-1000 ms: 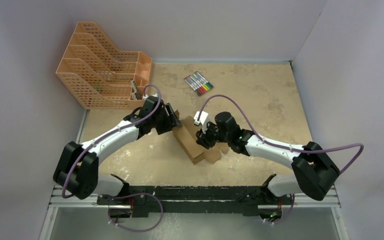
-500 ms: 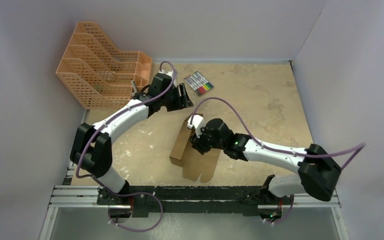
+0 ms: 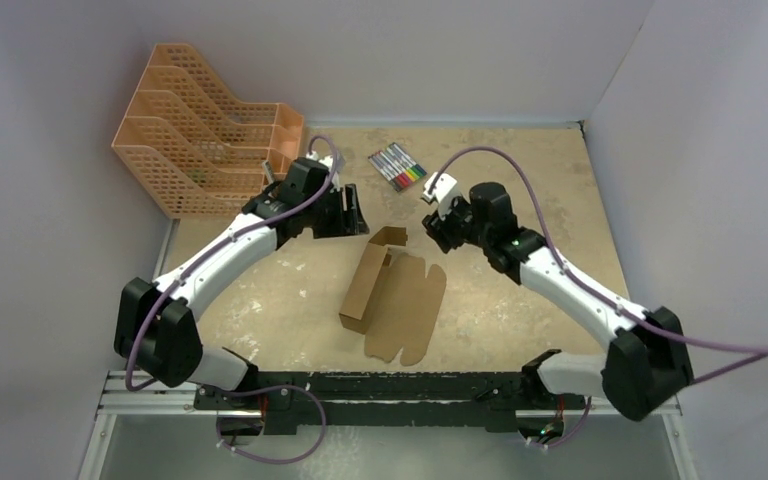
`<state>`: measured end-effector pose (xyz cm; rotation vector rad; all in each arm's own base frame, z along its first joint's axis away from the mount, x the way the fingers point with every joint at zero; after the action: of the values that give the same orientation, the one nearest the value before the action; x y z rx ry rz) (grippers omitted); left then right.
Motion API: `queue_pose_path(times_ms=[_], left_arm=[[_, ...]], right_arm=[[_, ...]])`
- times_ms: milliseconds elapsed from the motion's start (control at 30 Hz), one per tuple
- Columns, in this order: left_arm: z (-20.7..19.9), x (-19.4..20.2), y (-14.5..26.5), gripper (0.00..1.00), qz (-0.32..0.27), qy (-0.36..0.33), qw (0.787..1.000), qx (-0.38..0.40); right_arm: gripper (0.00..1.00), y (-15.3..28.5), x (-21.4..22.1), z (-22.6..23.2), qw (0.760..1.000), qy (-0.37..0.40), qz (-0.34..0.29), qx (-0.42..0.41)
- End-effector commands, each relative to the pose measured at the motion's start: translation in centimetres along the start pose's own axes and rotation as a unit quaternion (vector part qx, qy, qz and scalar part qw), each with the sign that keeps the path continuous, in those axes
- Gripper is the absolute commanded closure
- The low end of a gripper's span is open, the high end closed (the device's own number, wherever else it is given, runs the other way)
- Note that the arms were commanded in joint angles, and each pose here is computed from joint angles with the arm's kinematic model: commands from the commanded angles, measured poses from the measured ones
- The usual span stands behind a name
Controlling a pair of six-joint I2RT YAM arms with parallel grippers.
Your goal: Fold the paper box
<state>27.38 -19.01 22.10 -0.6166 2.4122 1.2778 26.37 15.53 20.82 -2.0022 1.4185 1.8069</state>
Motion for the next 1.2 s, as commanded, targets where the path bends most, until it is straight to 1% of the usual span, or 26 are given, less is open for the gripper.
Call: queue_pose_path(times_ms=[0, 100, 300, 367, 467, 633, 733, 800, 867, 967, 1100, 1167], left_arm=[[-0.8, 1.3, 1.7, 0.40, 0.000, -0.026, 1.000, 0.002], [-1.1, 2.3, 2.0, 0.40, -0.001, -0.060, 0.998, -0.030], [-2.0, 4.2, 2.1, 0.40, -0.001, -0.112, 0.991, -0.079], [-2.4, 5.3, 1.6, 0.40, 0.011, -0.136, 0.985, -0.102], [-2.7, 6.1, 1.2, 0.40, 0.016, -0.145, 0.984, -0.103], [-3.4, 6.8, 0.3, 0.39, 0.028, -0.159, 0.981, -0.108], [-3.8, 7.1, -0.2, 0.39, 0.030, -0.166, 0.980, -0.102], [-3.9, 7.4, -0.5, 0.39, 0.032, -0.167, 0.980, -0.101], [-3.7, 7.6, -0.9, 0.39, 0.037, -0.165, 0.980, -0.103], [-3.1, 8.3, -1.8, 0.39, 0.043, -0.160, 0.981, -0.103], [-2.4, 8.5, -2.5, 0.39, 0.039, -0.156, 0.979, -0.128], [-2.2, 8.3, -2.6, 0.41, 0.030, -0.153, 0.978, -0.139]], right_arm=[[0.42, -2.7, -2.4, -0.6, 0.996, 0.034, -0.046, -0.069], [0.40, -4.5, -3.0, -0.4, 0.992, 0.033, -0.059, -0.103], [0.39, -7.5, -2.7, -0.1, 0.987, 0.038, -0.057, -0.146], [0.40, -8.6, -2.2, 0.2, 0.984, 0.039, -0.055, -0.167], [0.41, -9.2, -1.9, 0.3, 0.983, 0.039, -0.052, -0.174], [0.46, -10.0, -1.2, 0.4, 0.982, 0.046, -0.044, -0.177], [0.53, -10.3, -0.8, 0.5, 0.982, 0.047, -0.037, -0.181], [0.60, -10.2, -0.6, 0.6, 0.981, 0.048, -0.034, -0.184], [0.71, -10.0, -0.6, 0.7, 0.980, 0.050, -0.034, -0.190], [0.84, -9.7, -0.6, 0.9, 0.979, 0.050, -0.036, -0.193], [1.00, -9.5, -0.5, 1.0, 0.979, 0.051, -0.033, -0.197], [1.00, -9.2, -0.5, 0.9, 0.979, 0.053, -0.028, -0.194]])
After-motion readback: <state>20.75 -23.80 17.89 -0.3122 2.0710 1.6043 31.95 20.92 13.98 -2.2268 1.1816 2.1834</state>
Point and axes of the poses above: each gripper's point midway between its finger pads, its own y axis back along the fingers, its own z axis along the line the jaws close on, x = y × z, the point moved 8 cm from there along y, back along the fingers, and after that the axes turned 6 degrees about y, right-handed, at the moved point
